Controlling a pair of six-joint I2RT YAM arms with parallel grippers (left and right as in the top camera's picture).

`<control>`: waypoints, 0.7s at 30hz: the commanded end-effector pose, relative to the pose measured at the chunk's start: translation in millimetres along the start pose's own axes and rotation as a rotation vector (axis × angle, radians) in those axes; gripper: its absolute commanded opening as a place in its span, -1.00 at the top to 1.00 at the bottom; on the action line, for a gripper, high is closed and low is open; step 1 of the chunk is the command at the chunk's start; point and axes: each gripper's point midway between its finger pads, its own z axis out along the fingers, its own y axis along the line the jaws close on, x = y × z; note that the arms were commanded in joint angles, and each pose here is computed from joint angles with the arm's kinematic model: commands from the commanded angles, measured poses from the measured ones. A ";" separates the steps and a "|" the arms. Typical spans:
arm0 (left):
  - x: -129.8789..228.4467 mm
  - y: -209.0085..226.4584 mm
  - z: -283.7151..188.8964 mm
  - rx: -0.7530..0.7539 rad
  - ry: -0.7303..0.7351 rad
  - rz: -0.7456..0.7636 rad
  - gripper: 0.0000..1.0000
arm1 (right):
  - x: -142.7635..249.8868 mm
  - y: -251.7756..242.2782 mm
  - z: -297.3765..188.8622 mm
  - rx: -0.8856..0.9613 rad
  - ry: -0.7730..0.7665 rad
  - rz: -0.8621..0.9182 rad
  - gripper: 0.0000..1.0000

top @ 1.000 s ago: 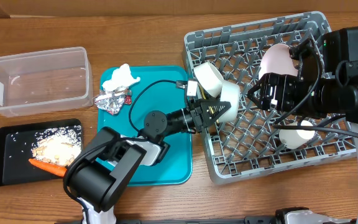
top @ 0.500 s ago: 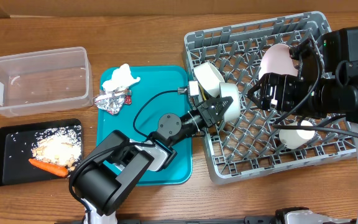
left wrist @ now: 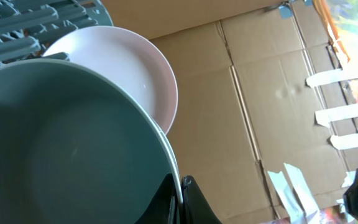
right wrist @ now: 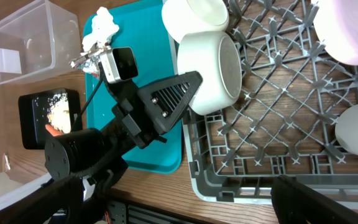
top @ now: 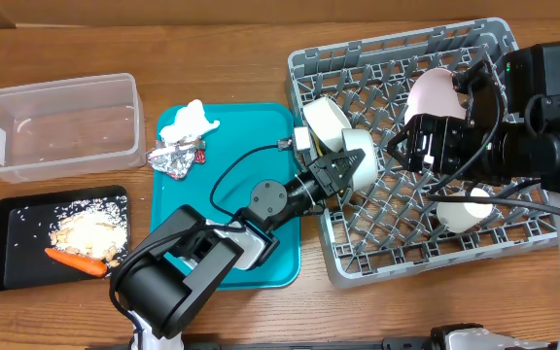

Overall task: Sort waste into correct bins and load items into the dishwasher rack
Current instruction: 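Lower the bowl into the rack beside the first bowl and release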

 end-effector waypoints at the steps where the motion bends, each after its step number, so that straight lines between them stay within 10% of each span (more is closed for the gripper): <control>1: 12.6 2.1 2.0 -0.003 0.025 -0.037 0.92 | -0.3 2.7 -1.1 -0.009 -0.004 -0.002 -1.00; 21: 18.3 15.9 0.1 -0.055 0.065 -0.043 0.91 | -0.4 2.7 -1.1 -0.008 -0.005 -0.003 -1.00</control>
